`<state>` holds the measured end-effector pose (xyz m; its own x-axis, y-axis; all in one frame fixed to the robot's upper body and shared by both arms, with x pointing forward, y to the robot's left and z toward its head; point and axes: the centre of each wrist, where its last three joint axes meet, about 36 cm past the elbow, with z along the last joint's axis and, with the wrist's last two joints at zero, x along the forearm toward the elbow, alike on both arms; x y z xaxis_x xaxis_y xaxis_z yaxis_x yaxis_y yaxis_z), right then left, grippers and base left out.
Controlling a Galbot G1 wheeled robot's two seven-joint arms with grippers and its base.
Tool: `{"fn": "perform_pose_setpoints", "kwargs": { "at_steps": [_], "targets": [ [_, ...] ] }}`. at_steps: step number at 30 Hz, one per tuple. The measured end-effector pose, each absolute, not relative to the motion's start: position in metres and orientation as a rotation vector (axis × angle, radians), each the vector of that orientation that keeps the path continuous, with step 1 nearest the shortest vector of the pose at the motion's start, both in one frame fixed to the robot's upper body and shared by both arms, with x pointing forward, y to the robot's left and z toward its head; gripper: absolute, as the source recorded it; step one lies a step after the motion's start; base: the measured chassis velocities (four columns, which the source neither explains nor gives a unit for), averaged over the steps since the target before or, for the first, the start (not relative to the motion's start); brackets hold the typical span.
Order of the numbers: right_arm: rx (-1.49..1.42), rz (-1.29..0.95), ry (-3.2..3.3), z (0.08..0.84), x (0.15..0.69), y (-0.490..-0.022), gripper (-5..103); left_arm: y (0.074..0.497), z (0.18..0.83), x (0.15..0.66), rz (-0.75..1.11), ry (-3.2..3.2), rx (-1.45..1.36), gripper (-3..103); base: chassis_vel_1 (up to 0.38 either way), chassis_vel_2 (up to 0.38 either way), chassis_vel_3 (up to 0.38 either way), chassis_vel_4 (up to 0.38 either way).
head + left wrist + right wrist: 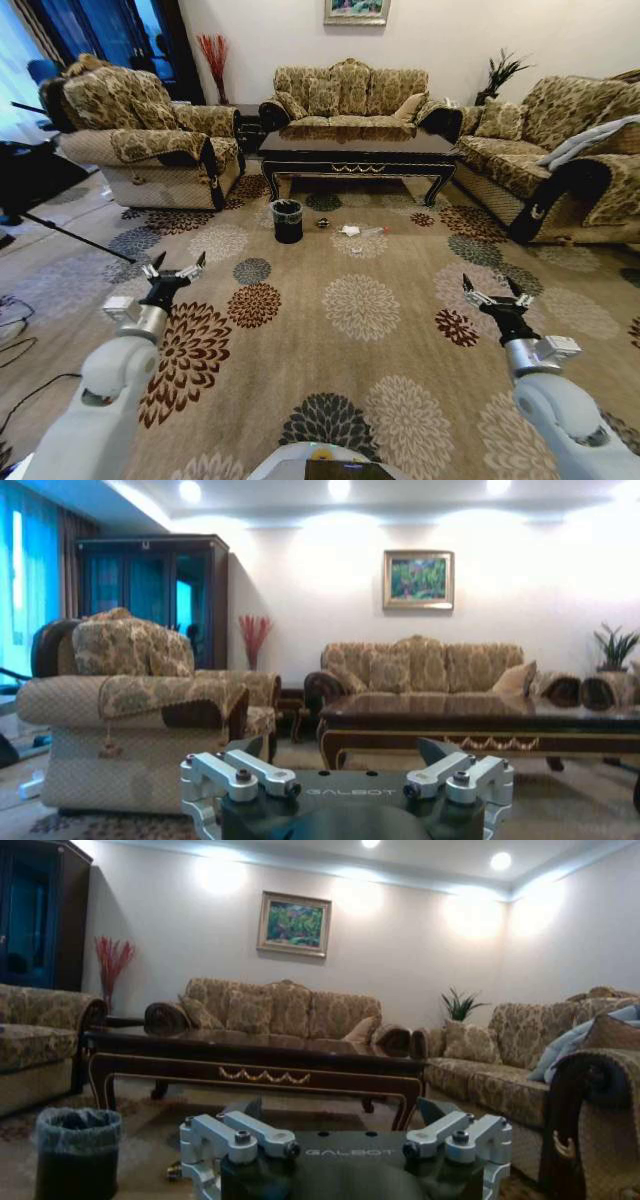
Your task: Move to the front of the table and pick up the trash from the floor, then place it into the trash bin.
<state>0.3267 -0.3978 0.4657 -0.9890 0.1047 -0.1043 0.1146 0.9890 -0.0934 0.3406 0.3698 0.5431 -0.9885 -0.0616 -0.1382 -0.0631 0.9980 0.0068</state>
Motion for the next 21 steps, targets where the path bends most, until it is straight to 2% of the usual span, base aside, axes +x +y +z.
{"fn": "perform_pose_setpoints", "kwargs": {
  "at_steps": [21],
  "targets": [
    [0.181,-0.195,3.072,0.444,0.323,-0.399,100,0.371,0.551,0.351,-0.044,2.974,-0.096,100,0.000,0.000,0.000,0.000]
  ]
}}
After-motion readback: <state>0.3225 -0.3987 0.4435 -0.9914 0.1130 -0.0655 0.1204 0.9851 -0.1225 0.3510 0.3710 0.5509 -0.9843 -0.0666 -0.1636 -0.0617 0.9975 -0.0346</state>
